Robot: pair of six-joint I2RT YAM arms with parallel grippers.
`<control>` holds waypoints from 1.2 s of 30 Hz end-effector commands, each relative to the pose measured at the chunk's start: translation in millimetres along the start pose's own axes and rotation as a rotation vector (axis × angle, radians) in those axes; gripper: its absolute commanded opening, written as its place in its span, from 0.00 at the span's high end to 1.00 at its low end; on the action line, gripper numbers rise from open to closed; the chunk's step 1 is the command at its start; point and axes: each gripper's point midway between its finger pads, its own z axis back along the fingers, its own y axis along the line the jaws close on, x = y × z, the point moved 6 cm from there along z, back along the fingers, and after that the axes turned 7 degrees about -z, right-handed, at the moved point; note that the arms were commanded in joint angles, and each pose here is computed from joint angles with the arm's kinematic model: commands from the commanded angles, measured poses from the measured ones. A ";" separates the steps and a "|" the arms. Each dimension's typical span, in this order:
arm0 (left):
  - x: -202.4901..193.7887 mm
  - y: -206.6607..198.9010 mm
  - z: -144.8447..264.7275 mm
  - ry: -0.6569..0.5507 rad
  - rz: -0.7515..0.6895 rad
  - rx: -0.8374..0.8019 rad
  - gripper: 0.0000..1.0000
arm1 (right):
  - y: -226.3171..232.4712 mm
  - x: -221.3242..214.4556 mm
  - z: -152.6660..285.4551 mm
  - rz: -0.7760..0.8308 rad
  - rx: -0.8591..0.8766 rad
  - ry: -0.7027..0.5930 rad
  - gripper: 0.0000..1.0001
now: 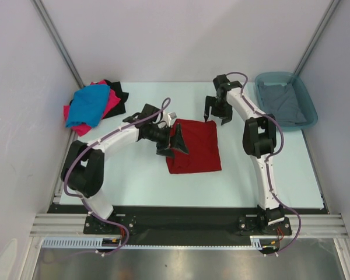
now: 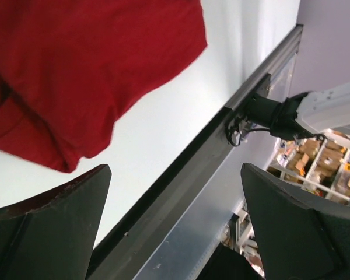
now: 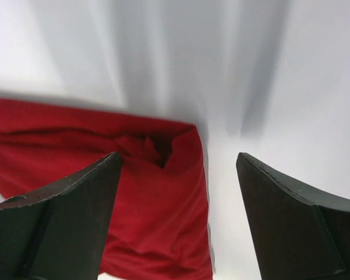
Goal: Fold and stack the t-shirts
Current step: Fold the tshirt
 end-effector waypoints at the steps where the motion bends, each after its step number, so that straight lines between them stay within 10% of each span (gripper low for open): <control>1: 0.1 -17.8 -11.1 0.045 -0.016 -0.115 0.00 | 1.6 5.8 0.0 0.028 -0.007 0.004 0.14; 10: -2.4 -37.7 -61.0 0.243 -0.065 -0.193 0.00 | -12.4 -20.3 -9.5 0.067 -0.156 0.035 0.14; 19: -36.5 21.4 -85.2 0.414 -0.018 0.063 0.00 | -35.5 -44.5 -5.2 0.075 -0.249 0.075 0.14; 36: -19.6 83.2 -56.8 0.332 -0.031 0.523 0.00 | -61.0 -111.9 18.7 0.008 -0.265 0.180 0.15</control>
